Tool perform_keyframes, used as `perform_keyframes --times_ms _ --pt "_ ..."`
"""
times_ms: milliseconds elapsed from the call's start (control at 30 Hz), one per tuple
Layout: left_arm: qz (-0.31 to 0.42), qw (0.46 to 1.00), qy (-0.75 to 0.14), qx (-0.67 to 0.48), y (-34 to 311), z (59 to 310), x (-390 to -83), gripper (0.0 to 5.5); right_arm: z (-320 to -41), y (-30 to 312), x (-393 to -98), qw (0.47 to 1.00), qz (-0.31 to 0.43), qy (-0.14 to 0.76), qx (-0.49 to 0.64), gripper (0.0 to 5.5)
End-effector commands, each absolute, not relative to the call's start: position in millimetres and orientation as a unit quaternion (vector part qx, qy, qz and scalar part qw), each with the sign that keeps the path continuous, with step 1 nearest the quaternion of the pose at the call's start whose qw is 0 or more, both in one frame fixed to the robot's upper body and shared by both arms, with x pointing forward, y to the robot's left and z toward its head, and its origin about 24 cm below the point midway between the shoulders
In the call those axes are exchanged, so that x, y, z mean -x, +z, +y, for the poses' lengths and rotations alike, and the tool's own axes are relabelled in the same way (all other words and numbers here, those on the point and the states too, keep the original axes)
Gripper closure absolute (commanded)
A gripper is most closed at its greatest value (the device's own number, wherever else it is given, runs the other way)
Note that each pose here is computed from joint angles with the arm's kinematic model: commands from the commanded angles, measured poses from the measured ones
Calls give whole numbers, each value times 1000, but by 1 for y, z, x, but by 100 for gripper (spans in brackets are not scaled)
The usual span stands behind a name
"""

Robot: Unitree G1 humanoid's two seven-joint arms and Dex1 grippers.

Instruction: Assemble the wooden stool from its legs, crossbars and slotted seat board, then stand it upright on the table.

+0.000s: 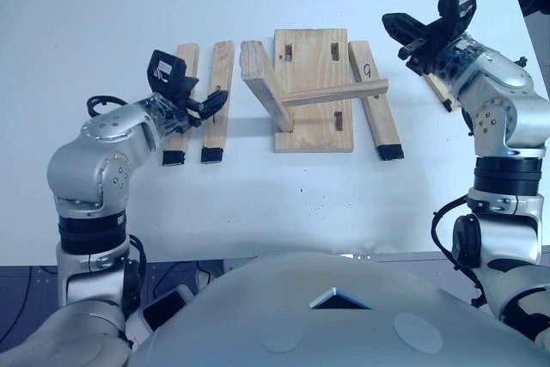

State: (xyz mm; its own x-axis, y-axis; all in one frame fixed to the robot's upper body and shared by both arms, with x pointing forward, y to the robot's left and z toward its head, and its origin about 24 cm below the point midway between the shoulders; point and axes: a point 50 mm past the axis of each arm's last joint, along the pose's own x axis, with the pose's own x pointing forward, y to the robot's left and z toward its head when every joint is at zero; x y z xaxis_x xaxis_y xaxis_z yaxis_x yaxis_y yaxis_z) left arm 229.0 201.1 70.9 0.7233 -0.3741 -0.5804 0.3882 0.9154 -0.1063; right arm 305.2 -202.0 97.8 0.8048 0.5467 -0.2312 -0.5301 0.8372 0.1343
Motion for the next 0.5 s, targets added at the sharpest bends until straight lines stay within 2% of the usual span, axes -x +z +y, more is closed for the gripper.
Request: perform_keyframes --times_ms 33,167,400,467,500 --pt "365 907 -211 -12 45 192 -212 205 -211 103 -318 960 118 253 -18 550" --pt "382 902 -200 -21 37 192 -203 205 -222 106 -323 966 112 233 -8 550" --pt "416 889 -189 -9 28 198 -190 305 -224 106 -326 970 102 221 -3 550" --pt "405 895 -188 4 30 198 -195 335 -224 112 -331 971 96 221 -10 550" --pt "376 907 -189 15 37 198 -204 345 -223 117 -334 970 90 225 -26 550"
